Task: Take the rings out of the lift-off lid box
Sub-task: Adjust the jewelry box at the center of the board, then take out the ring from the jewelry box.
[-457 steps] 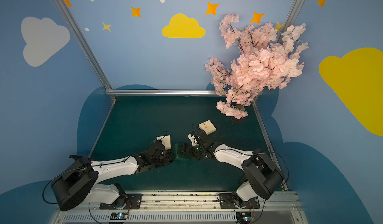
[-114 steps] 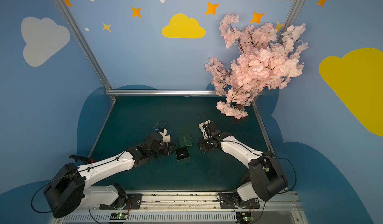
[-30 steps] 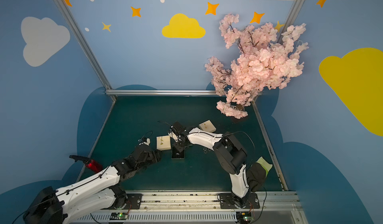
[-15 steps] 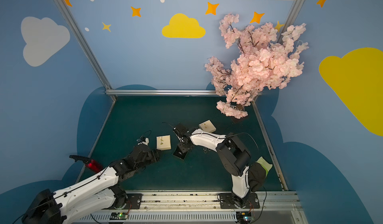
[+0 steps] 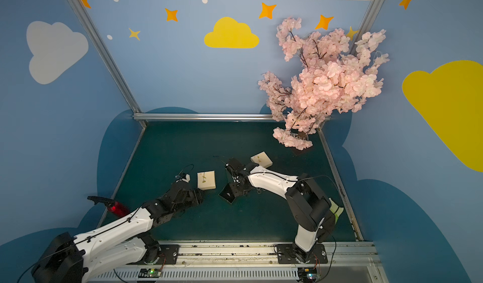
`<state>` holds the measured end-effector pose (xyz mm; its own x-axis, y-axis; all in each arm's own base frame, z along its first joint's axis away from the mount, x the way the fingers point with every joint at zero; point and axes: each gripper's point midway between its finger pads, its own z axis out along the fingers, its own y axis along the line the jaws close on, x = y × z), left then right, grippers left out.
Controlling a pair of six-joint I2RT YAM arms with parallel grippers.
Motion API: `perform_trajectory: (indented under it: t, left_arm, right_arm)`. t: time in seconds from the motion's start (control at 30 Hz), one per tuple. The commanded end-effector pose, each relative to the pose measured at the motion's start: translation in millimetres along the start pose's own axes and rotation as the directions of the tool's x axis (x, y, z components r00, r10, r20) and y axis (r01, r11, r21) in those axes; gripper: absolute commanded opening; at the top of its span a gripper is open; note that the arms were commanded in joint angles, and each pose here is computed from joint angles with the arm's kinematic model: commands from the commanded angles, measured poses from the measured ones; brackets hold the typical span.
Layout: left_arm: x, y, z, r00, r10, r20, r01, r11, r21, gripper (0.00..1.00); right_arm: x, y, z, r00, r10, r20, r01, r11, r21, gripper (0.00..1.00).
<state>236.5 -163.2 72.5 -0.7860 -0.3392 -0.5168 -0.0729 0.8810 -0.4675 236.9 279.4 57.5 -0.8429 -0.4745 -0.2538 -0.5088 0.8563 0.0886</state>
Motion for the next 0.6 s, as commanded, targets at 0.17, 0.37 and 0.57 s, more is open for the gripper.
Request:
perform_trajectory:
  t: [0.17, 0.37, 0.57]
  left_arm:
    - [-5.7, -15.7, 4.6, 1.000, 0.007, -0.017, -0.006, 0.999, 0.037, 0.62]
    - [-5.0, -16.1, 3.6, 1.000, -0.014, -0.018, 0.015, 0.999, 0.045, 0.62]
    - [0.2, -13.7, 4.5, 0.999, -0.034, -0.032, 0.036, 0.998, 0.048, 0.62]
  right_arm:
    - [-7.6, 29.1, -12.5, 0.998, 0.006, 0.059, 0.003, 0.990, -0.144, 0.34]
    - [-15.2, 43.3, 1.7, 0.999, -0.015, 0.051, 0.024, 0.983, -0.180, 0.33]
    - [-14.7, 49.7, 16.9, 1.000, -0.023, 0.019, 0.026, 0.980, -0.199, 0.30]
